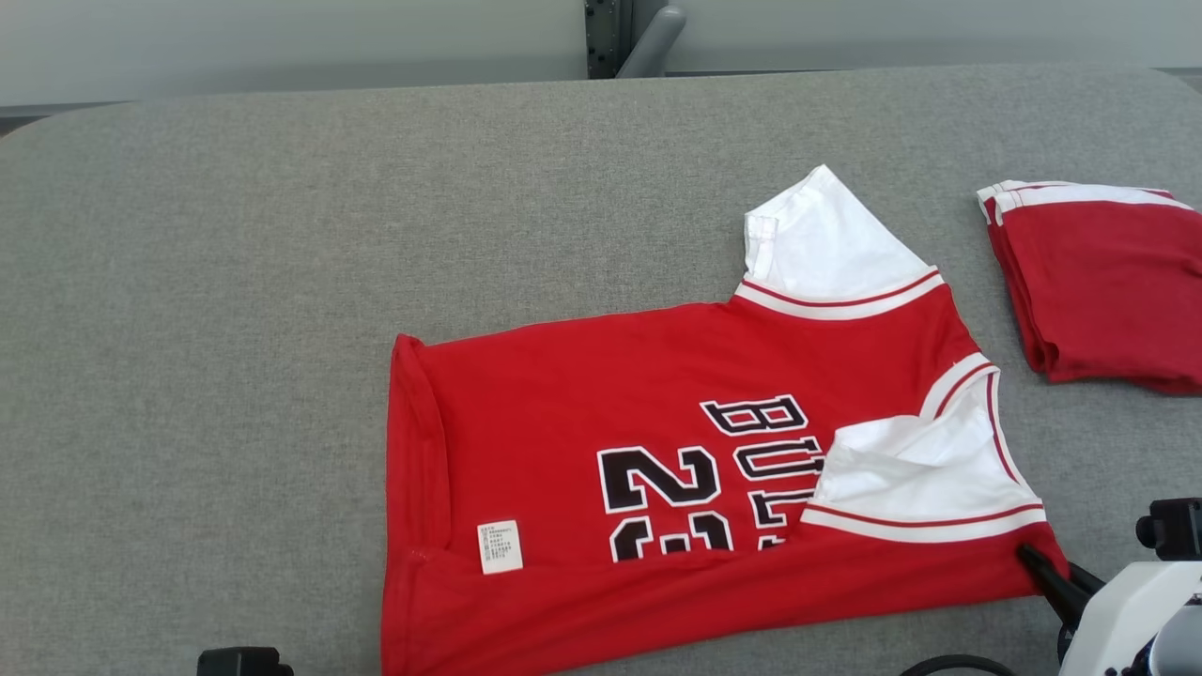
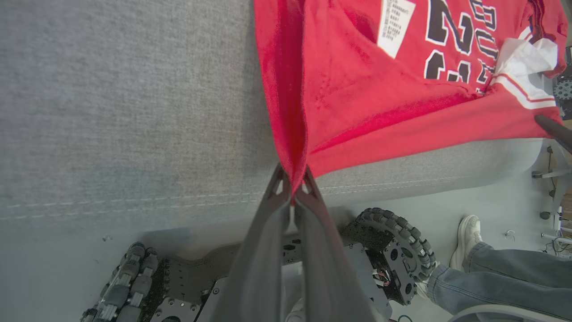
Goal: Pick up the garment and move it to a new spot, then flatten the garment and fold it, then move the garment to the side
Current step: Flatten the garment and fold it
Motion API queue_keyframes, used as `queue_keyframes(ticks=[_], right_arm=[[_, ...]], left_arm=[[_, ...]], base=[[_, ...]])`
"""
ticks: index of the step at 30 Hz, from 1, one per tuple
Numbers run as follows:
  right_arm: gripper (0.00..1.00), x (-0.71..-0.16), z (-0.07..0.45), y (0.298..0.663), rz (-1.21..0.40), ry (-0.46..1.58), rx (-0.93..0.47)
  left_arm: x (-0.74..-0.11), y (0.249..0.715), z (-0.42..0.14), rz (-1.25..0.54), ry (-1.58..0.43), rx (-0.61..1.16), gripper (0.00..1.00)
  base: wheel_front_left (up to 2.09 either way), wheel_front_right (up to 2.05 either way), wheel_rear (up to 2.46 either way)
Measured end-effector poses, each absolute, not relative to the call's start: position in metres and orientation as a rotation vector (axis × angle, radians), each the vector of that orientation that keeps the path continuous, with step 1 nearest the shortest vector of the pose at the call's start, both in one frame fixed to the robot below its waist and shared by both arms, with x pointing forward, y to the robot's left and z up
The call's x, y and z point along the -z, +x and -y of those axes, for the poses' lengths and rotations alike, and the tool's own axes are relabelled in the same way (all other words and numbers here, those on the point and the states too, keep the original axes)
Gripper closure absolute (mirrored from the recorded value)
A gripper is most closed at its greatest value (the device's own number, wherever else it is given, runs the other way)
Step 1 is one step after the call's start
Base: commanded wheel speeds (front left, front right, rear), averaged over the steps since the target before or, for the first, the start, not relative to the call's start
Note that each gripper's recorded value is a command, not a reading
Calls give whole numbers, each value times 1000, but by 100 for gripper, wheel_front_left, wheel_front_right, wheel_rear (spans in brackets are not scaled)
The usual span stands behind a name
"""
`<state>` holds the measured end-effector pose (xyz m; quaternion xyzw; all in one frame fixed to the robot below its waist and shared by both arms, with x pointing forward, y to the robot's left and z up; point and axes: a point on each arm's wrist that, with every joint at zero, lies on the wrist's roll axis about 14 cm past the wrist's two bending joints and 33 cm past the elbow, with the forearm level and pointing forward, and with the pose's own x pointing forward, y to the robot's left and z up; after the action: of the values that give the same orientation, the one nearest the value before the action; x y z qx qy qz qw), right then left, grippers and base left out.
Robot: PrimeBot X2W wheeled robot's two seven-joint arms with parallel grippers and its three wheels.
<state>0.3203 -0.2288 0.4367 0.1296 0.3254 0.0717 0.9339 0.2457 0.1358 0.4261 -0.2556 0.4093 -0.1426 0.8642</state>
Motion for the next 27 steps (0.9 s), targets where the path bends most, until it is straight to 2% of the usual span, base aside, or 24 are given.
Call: queue_keyframes(ticks=[1,2,3,8,12,18,23,27], right_arm=[[82,-433,229,318,-673,261,-137],[41,-431,231,316,-679,235,-129],[0,-431,234,317,-673,207,-122],[0,-451,239,333,-601,165,-106],[0,-492,232,361,-490,120,-151],[0,-555,217,437,-321,33,-206],[0,-547,202,503,-361,-22,-216],[0,-519,190,540,-445,-101,-230]], left_arm=[[-423,243,-134,-869,-533,297,100],[-421,242,-133,-874,-532,296,66],[-421,242,-130,-869,-538,294,0],[-430,246,-132,-836,-515,297,0],[-448,262,-150,-767,-456,277,0],[-487,348,-159,-601,-360,287,0],[-474,408,-138,-637,-348,316,0],[-454,438,-131,-677,-340,311,0]], base=[[0,0,0],[0,0,0],[0,0,0],[0,0,0],[0,0,0],[0,0,0],[0,0,0],[0,0,0]])
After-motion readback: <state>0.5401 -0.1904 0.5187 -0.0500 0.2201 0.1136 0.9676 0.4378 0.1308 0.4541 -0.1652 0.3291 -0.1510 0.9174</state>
